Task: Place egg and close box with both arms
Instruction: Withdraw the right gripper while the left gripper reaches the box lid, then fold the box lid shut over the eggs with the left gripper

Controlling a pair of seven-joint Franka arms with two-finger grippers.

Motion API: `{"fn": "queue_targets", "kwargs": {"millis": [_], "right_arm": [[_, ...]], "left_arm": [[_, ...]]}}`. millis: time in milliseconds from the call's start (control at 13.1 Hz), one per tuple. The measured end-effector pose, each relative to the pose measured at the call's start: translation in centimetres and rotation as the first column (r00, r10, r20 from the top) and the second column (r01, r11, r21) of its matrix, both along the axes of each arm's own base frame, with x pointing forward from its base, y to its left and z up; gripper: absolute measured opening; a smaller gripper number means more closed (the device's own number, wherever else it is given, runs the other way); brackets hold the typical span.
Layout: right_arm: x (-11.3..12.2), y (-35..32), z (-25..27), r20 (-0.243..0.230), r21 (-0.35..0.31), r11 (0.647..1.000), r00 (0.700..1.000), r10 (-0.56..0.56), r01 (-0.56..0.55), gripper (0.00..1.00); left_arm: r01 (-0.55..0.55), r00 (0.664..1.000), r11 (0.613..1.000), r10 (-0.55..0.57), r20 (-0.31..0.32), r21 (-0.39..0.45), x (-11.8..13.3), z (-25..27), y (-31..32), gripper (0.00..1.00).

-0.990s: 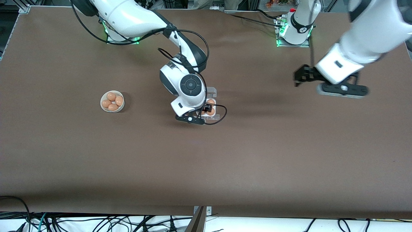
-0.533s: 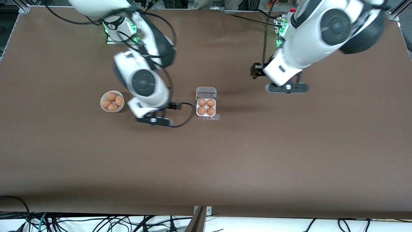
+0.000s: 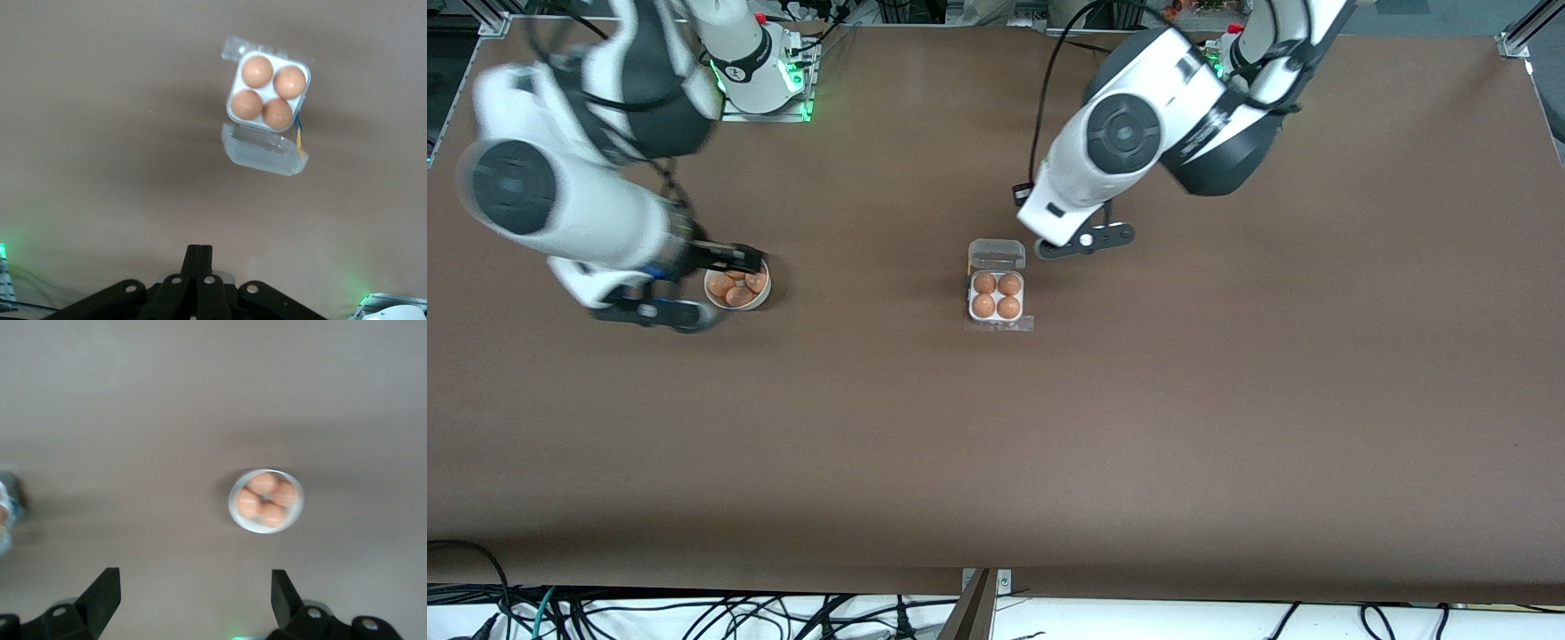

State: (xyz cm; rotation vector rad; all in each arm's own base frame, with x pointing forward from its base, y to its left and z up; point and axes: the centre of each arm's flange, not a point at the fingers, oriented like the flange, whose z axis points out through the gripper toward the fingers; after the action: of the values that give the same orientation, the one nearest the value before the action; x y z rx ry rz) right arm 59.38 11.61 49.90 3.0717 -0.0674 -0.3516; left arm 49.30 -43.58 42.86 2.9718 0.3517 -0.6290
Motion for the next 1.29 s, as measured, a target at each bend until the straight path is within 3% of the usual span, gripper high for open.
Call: {"fn": "queue_targets", "kwargs": {"millis": [305,533,838,1294], "right_arm": [[-2.0,-12.3,3.8,-0.018,0.03,0.999,1.0,-0.013,0.014,1.0],[-2.5,-16.9,4.4,-0.009,0.04,0.999,0.999,-0.034,0.034,1.0],[-2.3,-16.2,5.1,0.009,0.045,0.999,1.0,-0.021,0.021,1.0],[-2.1,-14.1,4.4,-0.003,0.074,0.997,1.0,0.019,-0.019,1.0]], "left_arm": [[0.021,0.998,1.0,-0.02,-0.055,0.004,-0.5,-5.7,-3.0,0.01],[0.038,0.993,0.999,-0.035,-0.112,0.024,-1.2,-10.2,-4.2,0.01],[0.024,0.992,1.0,-0.022,-0.125,0.015,-0.9,-13.6,-5.0,0.01],[-0.031,0.998,0.999,0.029,-0.054,-0.029,1.1,-14.1,-5.0,0.01]]}}
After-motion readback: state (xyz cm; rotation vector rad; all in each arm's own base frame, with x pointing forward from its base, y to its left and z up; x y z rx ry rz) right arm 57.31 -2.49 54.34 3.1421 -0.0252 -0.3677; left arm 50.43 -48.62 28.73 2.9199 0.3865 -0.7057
